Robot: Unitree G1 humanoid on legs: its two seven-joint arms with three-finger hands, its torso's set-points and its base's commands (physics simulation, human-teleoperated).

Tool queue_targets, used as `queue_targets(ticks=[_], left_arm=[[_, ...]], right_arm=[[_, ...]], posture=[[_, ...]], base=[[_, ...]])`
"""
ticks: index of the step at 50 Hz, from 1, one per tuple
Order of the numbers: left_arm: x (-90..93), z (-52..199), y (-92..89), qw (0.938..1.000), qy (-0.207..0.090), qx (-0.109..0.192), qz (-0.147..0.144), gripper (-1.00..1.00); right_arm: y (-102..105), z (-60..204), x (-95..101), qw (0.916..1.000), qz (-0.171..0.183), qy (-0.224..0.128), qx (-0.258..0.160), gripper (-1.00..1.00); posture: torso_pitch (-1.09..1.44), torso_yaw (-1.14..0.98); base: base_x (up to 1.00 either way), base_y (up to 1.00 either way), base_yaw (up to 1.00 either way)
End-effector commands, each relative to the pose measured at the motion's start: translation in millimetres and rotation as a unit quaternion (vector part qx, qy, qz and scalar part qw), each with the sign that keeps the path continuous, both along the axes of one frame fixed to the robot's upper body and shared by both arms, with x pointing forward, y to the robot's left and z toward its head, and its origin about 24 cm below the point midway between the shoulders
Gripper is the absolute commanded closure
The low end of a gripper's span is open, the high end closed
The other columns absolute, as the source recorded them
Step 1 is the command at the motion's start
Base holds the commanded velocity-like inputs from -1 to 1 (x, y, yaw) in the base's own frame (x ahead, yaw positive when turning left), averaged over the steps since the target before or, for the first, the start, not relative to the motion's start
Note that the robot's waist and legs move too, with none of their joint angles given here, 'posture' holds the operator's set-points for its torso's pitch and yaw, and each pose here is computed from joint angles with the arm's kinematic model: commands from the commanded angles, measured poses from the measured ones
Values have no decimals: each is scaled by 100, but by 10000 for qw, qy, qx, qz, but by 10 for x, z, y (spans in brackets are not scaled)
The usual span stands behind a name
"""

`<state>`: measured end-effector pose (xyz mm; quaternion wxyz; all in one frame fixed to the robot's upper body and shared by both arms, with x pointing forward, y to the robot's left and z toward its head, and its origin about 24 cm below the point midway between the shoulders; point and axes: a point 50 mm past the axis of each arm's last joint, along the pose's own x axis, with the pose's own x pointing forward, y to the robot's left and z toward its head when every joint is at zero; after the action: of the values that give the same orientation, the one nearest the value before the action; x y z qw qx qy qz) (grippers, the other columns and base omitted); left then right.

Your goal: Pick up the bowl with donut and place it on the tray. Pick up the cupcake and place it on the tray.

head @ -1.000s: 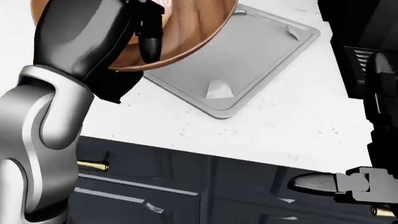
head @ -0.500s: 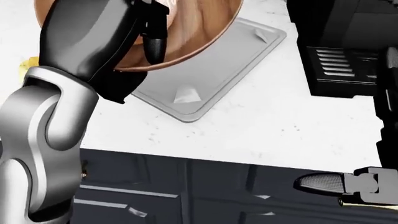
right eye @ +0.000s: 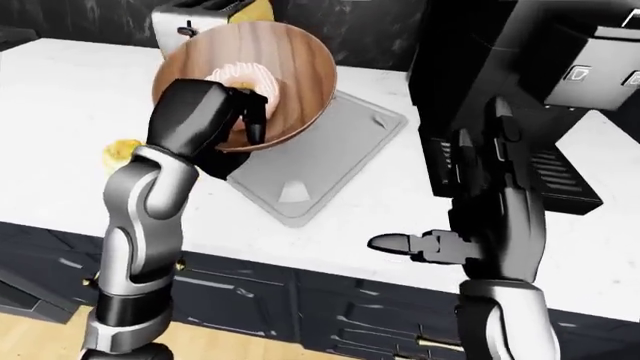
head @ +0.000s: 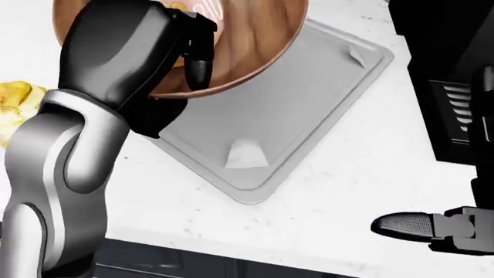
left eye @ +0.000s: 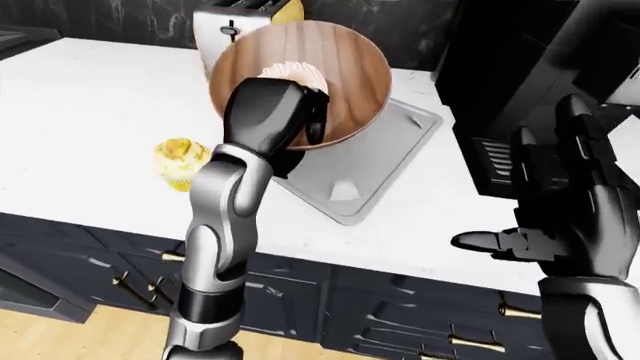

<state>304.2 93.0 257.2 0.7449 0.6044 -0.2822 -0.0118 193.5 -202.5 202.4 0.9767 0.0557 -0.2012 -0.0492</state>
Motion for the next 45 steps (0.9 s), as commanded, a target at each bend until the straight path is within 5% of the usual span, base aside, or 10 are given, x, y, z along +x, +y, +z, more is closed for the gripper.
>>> queue_targets(ticks=[1,33,45], left_arm=[[-155,270,35,9973,-724,-148,29,100],[-356,342,-214,9956,-837,2,-427,100],[-245,398,-413,9946,-712,110,-749,100]], right_arm=[[45,159,-81,9986,86,-512,-108,-100],[26,164,-88,9986,41,-521,-87,-100],[64,214,-64,9985,100,-523,-92,-100]], posture=[[0,0],[0,0],[0,0]], base=[[0,0,0],[0,0,0],[0,0,0]])
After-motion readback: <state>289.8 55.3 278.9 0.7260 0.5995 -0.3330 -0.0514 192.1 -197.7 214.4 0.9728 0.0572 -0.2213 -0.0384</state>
